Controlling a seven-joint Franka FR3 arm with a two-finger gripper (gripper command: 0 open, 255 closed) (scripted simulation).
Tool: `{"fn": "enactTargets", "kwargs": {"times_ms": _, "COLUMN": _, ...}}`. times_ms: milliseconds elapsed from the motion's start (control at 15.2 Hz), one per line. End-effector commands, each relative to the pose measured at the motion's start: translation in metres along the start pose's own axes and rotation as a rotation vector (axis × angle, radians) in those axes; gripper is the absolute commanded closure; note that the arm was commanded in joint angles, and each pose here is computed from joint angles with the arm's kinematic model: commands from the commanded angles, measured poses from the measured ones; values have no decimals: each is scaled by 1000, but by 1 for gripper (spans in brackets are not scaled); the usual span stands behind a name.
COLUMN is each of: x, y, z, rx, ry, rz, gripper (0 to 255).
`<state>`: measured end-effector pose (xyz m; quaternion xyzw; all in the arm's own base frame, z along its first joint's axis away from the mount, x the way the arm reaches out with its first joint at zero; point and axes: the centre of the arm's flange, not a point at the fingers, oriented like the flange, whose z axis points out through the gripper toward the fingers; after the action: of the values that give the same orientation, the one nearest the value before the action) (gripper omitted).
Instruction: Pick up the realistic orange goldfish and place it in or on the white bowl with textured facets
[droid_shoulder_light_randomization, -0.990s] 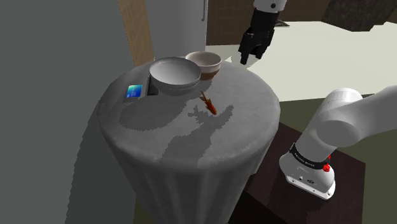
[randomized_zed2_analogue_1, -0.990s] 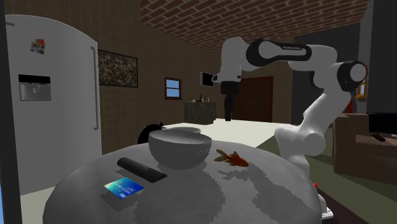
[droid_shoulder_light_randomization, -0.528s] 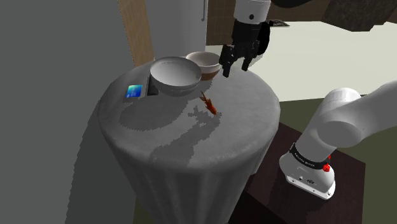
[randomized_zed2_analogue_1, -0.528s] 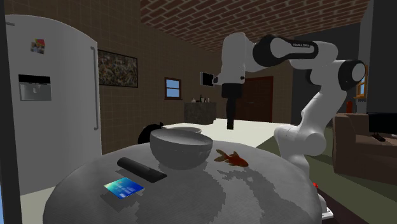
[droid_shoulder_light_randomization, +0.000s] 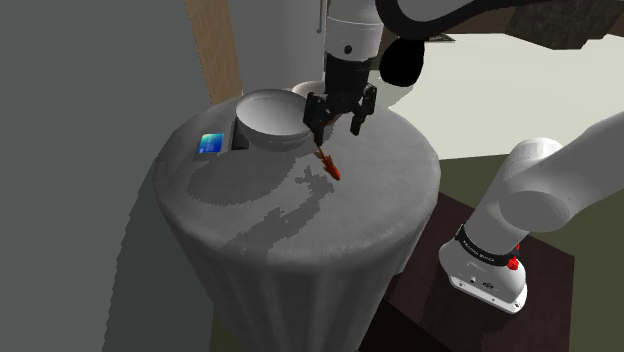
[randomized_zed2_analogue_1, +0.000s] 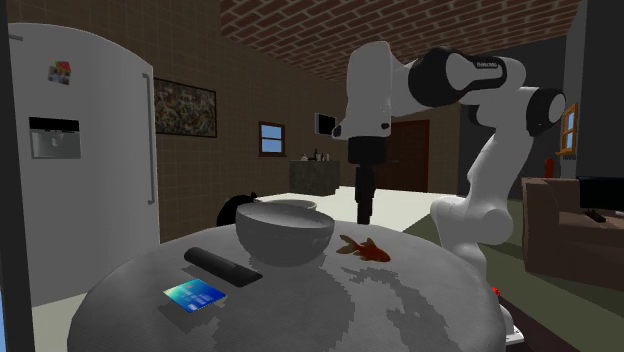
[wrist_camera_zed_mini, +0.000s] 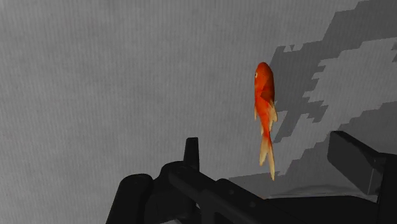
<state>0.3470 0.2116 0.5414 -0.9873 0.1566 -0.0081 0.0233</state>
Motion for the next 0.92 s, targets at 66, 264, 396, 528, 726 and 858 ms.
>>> {"fn": "enactTargets", "kwargs": {"times_ms": 66, "x": -2, "y": -17, "z": 10, "rx": 3, "ry": -4, "rz": 15, "gripper": 0}}
{"fn": "enactTargets", "kwargs": {"times_ms": 264, "x": -2, "y": -17, "z": 26, "rx": 3, "ry": -4, "rz": 15, "gripper": 0}}
{"fn": "enactTargets", "kwargs": {"times_ms": 396, "x": -2, "y": -17, "z": 37, "rx": 3, "ry": -4, "rz": 15, "gripper": 0}}
{"fn": "enactTargets", "kwargs": {"times_ms": 528, "x": -2, "y": -17, "z": 45, "rx": 3, "ry": -4, "rz": 15, "gripper": 0}}
{"fn": "enactTargets", "kwargs": {"times_ms": 726, "x": -2, "y": -17, "z": 45, "rx": 3, "ry": -4, "rz": 15, "gripper": 0}}
{"fn": "enactTargets", "kwargs": {"times_ms": 858, "x": -2, "y": -17, "z": 45, "rx": 3, "ry": -4, "rz": 15, "gripper": 0}}
